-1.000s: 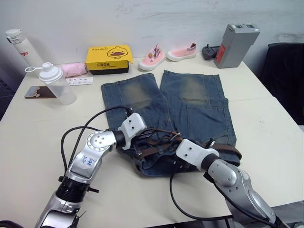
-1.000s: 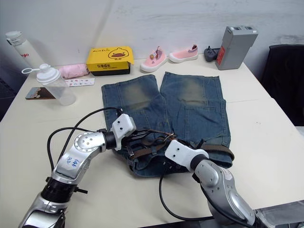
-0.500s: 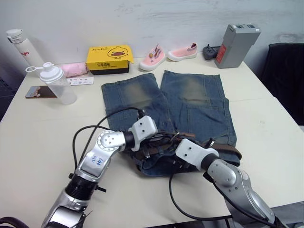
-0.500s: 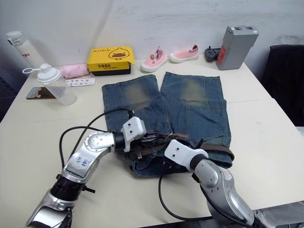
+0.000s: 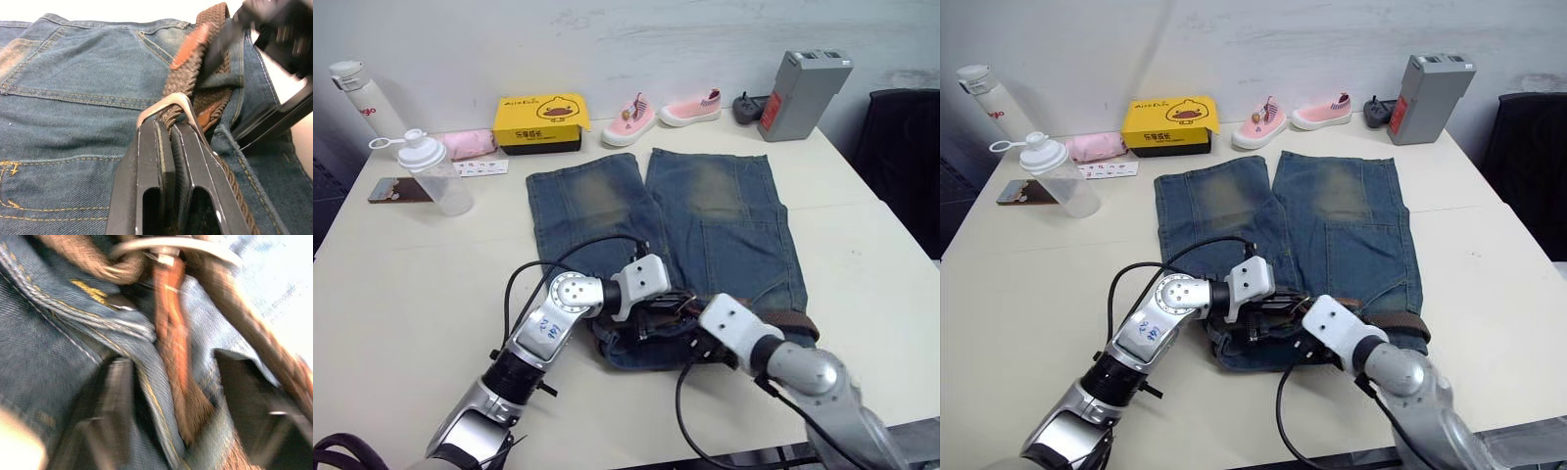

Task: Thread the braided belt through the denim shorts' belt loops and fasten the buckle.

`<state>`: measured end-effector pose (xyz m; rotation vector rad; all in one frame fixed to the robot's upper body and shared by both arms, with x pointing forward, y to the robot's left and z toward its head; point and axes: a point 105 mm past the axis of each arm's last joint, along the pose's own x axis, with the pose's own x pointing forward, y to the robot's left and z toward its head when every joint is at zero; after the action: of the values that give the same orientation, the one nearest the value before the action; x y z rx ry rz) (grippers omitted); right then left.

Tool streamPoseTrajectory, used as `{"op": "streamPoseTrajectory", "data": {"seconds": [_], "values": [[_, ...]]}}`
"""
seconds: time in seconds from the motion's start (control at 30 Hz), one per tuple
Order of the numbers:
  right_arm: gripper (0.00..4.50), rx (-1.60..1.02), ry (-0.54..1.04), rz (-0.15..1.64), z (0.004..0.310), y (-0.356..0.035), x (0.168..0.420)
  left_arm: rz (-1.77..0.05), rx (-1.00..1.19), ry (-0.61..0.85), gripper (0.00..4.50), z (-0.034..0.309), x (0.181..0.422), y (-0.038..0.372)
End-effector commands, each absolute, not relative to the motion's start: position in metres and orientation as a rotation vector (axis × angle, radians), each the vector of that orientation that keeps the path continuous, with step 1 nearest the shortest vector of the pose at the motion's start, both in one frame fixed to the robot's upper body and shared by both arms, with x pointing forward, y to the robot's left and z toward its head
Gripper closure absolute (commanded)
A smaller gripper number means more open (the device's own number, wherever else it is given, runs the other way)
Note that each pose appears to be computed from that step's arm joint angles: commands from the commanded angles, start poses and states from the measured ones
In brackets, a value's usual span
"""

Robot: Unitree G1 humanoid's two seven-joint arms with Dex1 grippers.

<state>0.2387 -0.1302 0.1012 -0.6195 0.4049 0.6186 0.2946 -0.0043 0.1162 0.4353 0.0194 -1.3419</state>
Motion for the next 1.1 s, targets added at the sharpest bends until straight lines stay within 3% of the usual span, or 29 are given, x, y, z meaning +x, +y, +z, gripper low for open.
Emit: {"op": "streamPoseTrajectory", "data": {"seconds": [0.03, 0.17, 0.37, 0.6, 1.07, 1.1], "values": [[1.57, -0.491, 0.359, 0.776, 0.136, -0.130, 0.217, -1.378, 0.441, -0.009, 4.43, 0.118, 0.288, -0.010], [1.57, -0.434, 0.331, 0.845, 0.156, -0.137, 0.215, -1.378, 0.433, -0.009, 4.43, 0.118, 0.288, -0.011], [1.57, -0.508, 0.322, 0.737, 0.167, -0.156, 0.223, -1.384, 0.432, -0.011, 4.43, 0.117, 0.287, -0.012], [1.57, -0.749, 0.358, 0.631, 0.154, -0.178, 0.234, -1.376, 0.424, -0.008, 4.43, 0.117, 0.287, -0.011], [1.57, -0.899, 0.261, 0.661, 0.139, -0.155, 0.242, -1.372, 0.420, -0.007, 4.43, 0.119, 0.287, -0.010], [1.94, -0.902, 0.261, 0.655, 0.139, -0.156, 0.243, -1.372, 0.420, -0.007, 4.43, 0.119, 0.287, -0.011]]}}
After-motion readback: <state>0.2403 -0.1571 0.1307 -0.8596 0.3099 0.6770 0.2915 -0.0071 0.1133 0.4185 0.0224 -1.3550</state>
